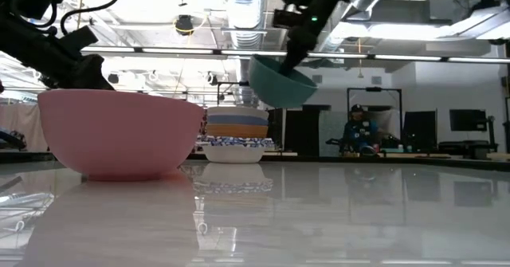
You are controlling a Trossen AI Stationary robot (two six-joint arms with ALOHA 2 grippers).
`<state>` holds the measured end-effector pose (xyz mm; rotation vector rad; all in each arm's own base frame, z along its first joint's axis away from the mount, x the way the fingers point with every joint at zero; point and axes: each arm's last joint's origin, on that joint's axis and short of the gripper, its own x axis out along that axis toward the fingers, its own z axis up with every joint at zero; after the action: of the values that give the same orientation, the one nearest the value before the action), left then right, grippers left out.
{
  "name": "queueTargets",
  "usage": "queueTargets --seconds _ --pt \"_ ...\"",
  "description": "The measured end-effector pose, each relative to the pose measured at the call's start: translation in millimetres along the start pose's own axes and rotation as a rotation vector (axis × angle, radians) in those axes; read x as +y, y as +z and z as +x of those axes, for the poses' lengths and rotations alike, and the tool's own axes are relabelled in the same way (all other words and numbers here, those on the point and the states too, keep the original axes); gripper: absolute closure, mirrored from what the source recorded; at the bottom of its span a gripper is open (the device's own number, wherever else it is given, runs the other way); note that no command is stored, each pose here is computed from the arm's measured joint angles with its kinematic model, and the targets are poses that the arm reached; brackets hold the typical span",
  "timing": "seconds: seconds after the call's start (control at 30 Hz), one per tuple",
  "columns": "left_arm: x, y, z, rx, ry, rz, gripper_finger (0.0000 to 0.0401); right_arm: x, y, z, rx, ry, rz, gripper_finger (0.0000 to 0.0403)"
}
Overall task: Nest bowls inside each other
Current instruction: Stack the green bowl onto the stack of bowls
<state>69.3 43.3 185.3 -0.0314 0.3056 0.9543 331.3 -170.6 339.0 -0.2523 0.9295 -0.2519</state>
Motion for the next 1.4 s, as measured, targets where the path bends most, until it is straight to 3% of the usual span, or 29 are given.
queueTargets --seconds 0.37,0.67,1.03,1.17,1.4 --pt "-0.3 -2.5 0.2 0.025 -0.009 0.002 0.0211 -53.0 42.3 28.1 -0.021 0.043 -0.046 0.0392" --pt "-0.3 -2.6 0.2 0.026 -0.009 0.0 0.0211 -76.5 41.9 58.6 -0.02 0.036 -0.084 0.0392" --pt "-0.3 -2.6 0.2 0.026 -0.009 0.0 0.0211 -102.5 34.6 58.7 -0.169 0.088 -0.028 0.0392" --pt "-0.3 -2.6 0.2 0.026 -0.01 0.0 0.0211 -112.1 33.8 58.8 -0.22 0.083 0.064 0.0392" --pt "-0.3 -2.6 0.2 0.026 -0.01 0.0 0.0211 -123.4 28.5 60.3 -0.24 0.125 0.466 0.0392"
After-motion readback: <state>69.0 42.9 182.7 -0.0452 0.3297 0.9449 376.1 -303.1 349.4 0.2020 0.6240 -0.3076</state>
